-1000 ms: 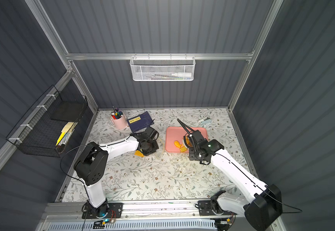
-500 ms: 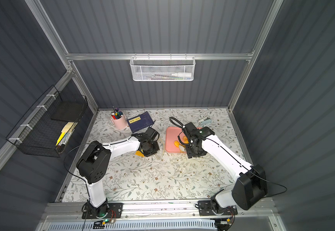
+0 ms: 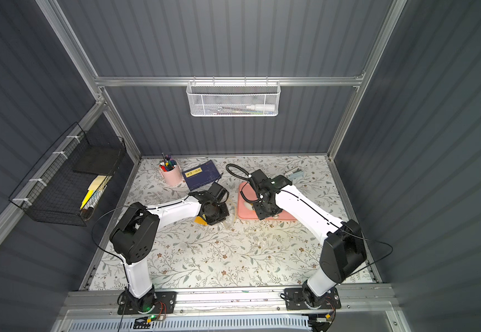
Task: Put the cookies into a resealable bag to prevent moisture
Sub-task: Pick up the cookie from the tray.
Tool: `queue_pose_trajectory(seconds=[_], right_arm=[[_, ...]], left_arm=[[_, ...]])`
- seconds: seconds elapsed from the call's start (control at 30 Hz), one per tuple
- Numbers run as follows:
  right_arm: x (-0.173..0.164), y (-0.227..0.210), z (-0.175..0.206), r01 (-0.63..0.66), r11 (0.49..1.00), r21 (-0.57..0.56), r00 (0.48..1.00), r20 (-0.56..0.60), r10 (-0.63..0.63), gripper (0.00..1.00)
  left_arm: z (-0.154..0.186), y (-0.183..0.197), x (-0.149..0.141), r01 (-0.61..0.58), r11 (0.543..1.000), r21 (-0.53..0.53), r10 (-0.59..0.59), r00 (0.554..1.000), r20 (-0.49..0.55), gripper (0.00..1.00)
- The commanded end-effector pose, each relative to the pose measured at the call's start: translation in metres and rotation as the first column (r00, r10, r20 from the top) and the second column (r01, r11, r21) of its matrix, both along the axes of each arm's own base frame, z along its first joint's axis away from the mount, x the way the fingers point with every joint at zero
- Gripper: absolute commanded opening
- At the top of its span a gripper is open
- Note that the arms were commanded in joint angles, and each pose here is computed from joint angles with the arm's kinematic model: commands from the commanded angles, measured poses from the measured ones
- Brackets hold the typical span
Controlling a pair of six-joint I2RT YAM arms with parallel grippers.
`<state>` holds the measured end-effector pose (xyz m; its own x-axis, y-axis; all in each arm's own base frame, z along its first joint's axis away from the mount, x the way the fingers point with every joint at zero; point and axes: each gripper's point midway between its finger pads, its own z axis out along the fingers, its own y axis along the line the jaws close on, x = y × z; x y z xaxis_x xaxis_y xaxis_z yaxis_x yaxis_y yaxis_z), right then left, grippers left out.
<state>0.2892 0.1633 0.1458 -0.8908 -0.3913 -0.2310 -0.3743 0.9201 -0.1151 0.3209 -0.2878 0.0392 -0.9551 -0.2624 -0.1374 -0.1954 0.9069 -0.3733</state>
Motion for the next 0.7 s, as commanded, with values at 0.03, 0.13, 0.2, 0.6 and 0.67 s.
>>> queue_pose_trajectory(seconds=[0.03,0.13,0.2,0.6,0.67], right_arm=[[0.006,-0.002,-0.002,-0.067,0.996,-0.053,0.998,0.0,0.067,0.48],[0.007,-0.001,-0.008,-0.084,0.994,-0.064,0.996,-0.014,0.083,0.47],[0.007,-0.001,-0.012,-0.089,0.994,-0.07,0.996,-0.021,0.088,0.47],[0.009,-0.007,-0.02,-0.116,0.986,-0.121,0.993,-0.029,0.114,0.33],[0.008,-0.009,-0.02,-0.115,0.986,-0.124,0.993,-0.027,0.113,0.32]], left_arm=[[0.004,-0.003,0.003,0.026,1.0,-0.01,-0.026,1.0,-0.003,0.0],[0.006,-0.004,0.004,0.047,0.999,-0.012,-0.047,0.999,-0.003,0.0],[0.009,-0.005,0.005,0.062,0.998,-0.013,-0.062,0.998,-0.003,0.0],[0.034,-0.006,0.015,0.186,0.982,0.033,-0.186,0.982,0.009,0.0],[0.033,-0.005,0.014,0.202,0.978,0.045,-0.202,0.979,-0.002,0.0]])
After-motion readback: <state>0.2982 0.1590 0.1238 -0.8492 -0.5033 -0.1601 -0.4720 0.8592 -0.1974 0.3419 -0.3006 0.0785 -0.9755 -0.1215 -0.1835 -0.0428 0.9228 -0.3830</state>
